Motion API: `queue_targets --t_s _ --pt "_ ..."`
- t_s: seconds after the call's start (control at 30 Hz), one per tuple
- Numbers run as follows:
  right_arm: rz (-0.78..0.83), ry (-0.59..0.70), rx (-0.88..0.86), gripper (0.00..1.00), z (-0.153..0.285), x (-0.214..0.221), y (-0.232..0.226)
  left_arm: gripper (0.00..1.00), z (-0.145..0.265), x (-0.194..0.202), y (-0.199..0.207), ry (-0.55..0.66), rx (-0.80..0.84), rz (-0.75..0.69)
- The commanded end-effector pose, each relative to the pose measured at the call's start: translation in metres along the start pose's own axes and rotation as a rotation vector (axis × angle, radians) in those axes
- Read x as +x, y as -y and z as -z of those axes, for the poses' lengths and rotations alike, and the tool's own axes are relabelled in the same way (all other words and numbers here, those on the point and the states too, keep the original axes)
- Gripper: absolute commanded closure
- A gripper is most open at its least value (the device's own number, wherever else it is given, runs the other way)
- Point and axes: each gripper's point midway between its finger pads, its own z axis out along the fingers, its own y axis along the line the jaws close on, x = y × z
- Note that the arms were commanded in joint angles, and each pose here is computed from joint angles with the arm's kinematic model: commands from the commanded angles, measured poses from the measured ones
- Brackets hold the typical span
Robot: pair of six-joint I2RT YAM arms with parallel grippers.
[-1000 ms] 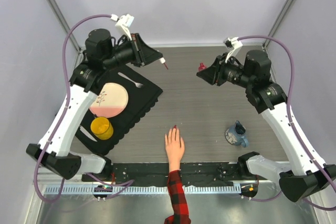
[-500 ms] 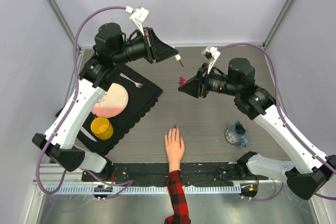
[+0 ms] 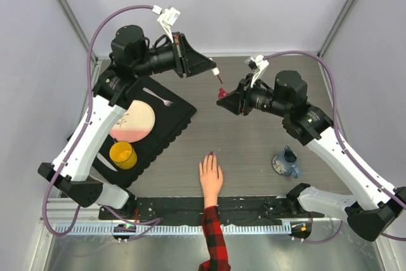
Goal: Paint the nails
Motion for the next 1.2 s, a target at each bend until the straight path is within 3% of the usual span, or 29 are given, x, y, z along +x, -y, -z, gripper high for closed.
queue_targets --t_s 0.0,0.47,1.17 --pt "0.071 0.103 -0.015 0.99 0.008 -0.033 -0.014 1.00 0.003 -0.008 0.007 0.009 0.015 -0.034" --pt "0.173 0.195 0.039 0.99 0.020 -0.046 -0.010 1.00 0.001 -0.010 -0.006 -0.006 -0.013 -0.002" --pt "0.170 0.160 -0.004 0.99 0.005 -0.042 -0.013 1.00 -0.004 -0.011 -0.004 -0.020 0.051 0.027"
